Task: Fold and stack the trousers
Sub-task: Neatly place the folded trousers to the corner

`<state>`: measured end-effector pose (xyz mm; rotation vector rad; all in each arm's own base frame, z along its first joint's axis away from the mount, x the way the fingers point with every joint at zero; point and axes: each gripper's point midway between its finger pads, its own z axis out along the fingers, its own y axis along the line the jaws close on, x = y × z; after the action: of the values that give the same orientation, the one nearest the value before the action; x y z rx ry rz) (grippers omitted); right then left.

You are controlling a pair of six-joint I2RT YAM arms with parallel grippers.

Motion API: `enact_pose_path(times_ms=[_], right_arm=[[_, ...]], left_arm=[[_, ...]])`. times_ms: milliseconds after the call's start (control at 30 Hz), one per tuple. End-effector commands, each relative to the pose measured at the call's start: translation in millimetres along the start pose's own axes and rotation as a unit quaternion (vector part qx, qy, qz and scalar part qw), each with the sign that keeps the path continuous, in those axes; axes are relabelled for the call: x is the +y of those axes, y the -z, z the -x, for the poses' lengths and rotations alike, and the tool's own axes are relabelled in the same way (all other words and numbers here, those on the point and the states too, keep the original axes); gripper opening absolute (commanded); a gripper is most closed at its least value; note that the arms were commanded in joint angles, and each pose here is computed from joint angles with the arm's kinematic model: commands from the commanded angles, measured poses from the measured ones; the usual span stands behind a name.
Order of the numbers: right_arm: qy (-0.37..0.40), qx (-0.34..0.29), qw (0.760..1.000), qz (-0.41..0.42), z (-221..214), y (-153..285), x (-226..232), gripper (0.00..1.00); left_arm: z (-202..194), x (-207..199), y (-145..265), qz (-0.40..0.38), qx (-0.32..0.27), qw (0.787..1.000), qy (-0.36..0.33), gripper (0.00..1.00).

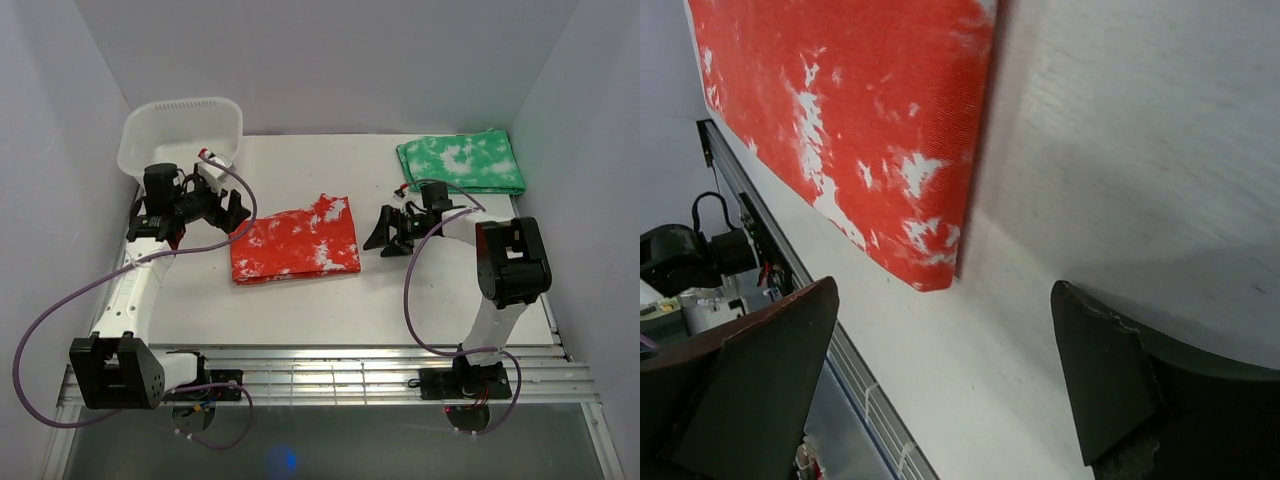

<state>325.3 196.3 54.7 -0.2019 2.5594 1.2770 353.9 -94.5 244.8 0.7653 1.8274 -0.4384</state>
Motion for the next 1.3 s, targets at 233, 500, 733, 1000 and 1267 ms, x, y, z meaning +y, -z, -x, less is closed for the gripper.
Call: enact_pose_path(times_ms=[233,500,733,1000,1267], right_arm=[[-0.022,0.073,0.996,0.037,-29.3,-60.7,6.9,0.71],[0.004,0.026,0.995,0.100,4.9,-33.7,67.7,0.08],[0.010,0.001,0.989,0.145,14.5,-10.2,106.7,0.08],[0.000,0.001,0.989,0.150,9.8,-2.2,108.4,0.08],[-0.024,-0.008,0.992,0.121,13.2,-0.5,77.8,0.08]], left_arm=[[-25.9,-89.3,-41.6,-0.058,0.028,0.986,-0.154,0.88],[-61.9,-192.3,-81.8,-0.167,0.033,0.951,-0.258,0.86],[-77.9,-222.1,-116.0,-0.149,0.007,0.936,-0.317,0.89],[-102.0,-199.2,-141.3,-0.086,0.032,0.933,-0.348,0.82],[-64.2,-224.0,-101.1,-0.124,-0.057,0.933,-0.333,0.81]])
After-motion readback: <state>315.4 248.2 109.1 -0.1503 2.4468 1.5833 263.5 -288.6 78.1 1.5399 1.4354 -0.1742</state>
